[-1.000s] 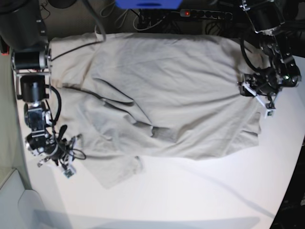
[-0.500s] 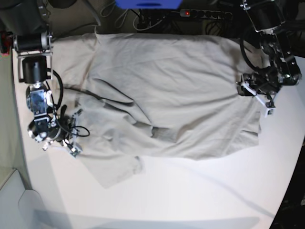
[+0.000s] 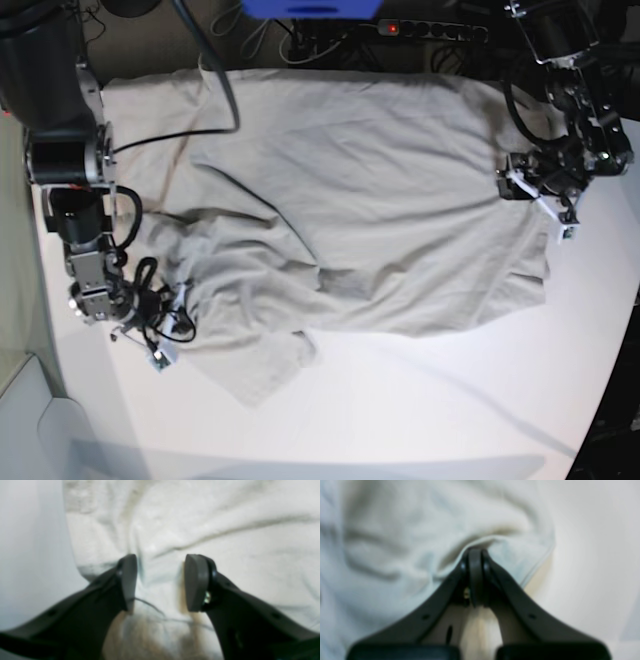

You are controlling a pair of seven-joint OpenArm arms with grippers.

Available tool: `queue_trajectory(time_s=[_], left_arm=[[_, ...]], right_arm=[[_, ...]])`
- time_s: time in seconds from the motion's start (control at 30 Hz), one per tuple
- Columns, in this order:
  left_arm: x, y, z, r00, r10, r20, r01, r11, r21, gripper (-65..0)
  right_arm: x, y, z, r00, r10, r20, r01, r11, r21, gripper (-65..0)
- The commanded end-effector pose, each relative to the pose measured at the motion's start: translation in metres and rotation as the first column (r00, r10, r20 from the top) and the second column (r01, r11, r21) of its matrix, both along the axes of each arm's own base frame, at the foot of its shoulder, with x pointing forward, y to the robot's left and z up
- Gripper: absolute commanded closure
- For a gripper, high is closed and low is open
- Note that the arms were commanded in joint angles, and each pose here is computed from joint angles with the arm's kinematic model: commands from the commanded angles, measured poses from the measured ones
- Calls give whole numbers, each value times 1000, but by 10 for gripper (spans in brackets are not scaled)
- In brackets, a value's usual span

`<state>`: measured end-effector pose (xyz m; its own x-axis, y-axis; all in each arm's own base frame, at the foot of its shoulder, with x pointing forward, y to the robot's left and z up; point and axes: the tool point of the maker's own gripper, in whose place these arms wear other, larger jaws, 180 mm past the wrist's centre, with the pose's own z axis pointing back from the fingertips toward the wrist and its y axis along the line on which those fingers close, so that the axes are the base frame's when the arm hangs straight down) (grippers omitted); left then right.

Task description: Layout the t-shirt on the table in an organized manner, then fold the t-shirt properly

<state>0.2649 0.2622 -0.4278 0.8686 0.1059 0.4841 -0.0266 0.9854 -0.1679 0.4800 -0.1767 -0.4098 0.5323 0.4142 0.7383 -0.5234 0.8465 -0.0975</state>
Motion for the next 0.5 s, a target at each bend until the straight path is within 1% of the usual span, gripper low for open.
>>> queue_trajectory(time_s=[0.0,0.07,0.13,0.2,0.27,0.37,0.43,0.47], left_arm=[[-2,6,2,1000,-3,-18,3,1000,23,-307],[-6,6,0,1000,-4,-25,5,1000,24,-307],[-7,6,0,1000,-5,-25,5,1000,25,-307],[-9,6,-1,1000,-5,-28,5,1000,25,-307],[-9,7,-1,999,-4,-32,5,1000,31,-307],[-9,23,3,999,27,-25,-26,999,43,-307],[-10,31,6,999,51,-17,-50,998,46,-307],[-11,35,7,998,66,-12,-65,997,47,-307]], right_arm=[[33,1,41,988,-34,148,29,999,33,0],[44,1,55,967,-74,242,63,997,53,0],[51,-4,63,953,-111,283,100,994,51,0],[59,-9,77,944,-117,307,112,993,34,0],[60,-14,80,951,-116,287,122,992,-6,0],[57,-42,85,963,-139,230,169,979,-115,0],[40,-54,69,981,-145,130,169,965,-199,0],[31,-57,64,988,-124,89,141,964,-228,0]])
